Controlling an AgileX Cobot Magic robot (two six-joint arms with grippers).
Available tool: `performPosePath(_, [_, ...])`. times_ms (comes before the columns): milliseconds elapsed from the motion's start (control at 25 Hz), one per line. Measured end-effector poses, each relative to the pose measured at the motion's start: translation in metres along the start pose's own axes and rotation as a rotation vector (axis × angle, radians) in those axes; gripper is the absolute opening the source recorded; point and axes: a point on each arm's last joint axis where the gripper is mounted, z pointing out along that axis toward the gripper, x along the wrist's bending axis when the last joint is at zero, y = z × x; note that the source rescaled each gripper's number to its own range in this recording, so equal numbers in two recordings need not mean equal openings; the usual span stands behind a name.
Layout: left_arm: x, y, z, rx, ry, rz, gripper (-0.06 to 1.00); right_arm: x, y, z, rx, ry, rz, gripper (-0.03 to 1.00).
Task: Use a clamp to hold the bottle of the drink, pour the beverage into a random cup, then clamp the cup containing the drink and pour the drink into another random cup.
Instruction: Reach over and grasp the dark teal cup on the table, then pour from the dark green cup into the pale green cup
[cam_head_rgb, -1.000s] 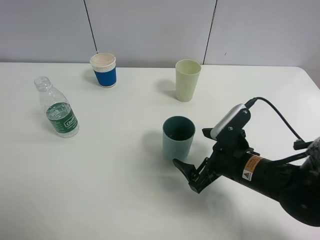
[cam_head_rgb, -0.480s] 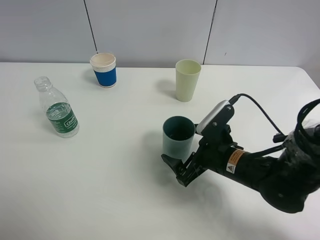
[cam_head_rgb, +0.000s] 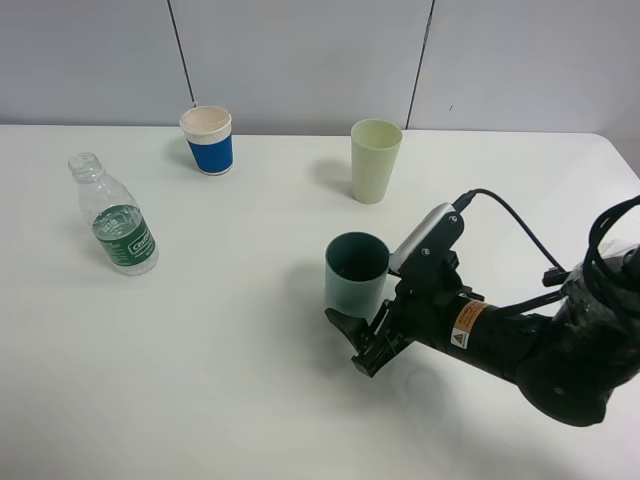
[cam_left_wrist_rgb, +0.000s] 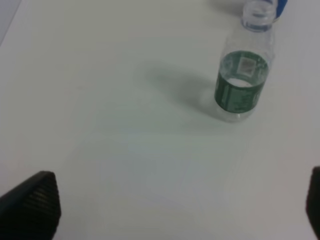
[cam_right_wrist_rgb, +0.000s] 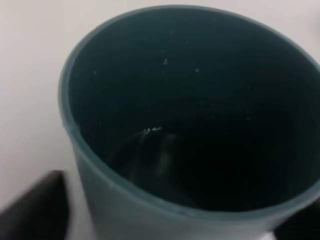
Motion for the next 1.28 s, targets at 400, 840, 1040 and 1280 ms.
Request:
performPosePath(400, [0.0,0.0,0.0,0.0,0.0,0.0,1.0,-0.002,0.0,0.0,0.003,-0.017,0.008,0.02])
performPosePath(840, [0.0,0.0,0.0,0.0,0.0,0.0,1.0,-0.022,0.029,-0.012,-0.077,-0.188,0.101,0.02])
performPosePath(1040, [0.0,0.0,0.0,0.0,0.0,0.0,1.0,-0.036,0.054,-0.032,-0.099,-0.275,0.2,0.02])
performPosePath(1280, [0.0,0.0,0.0,0.0,0.0,0.0,1.0,-0.065,0.065,-0.056,0.004,-0.344,0.35,0.02])
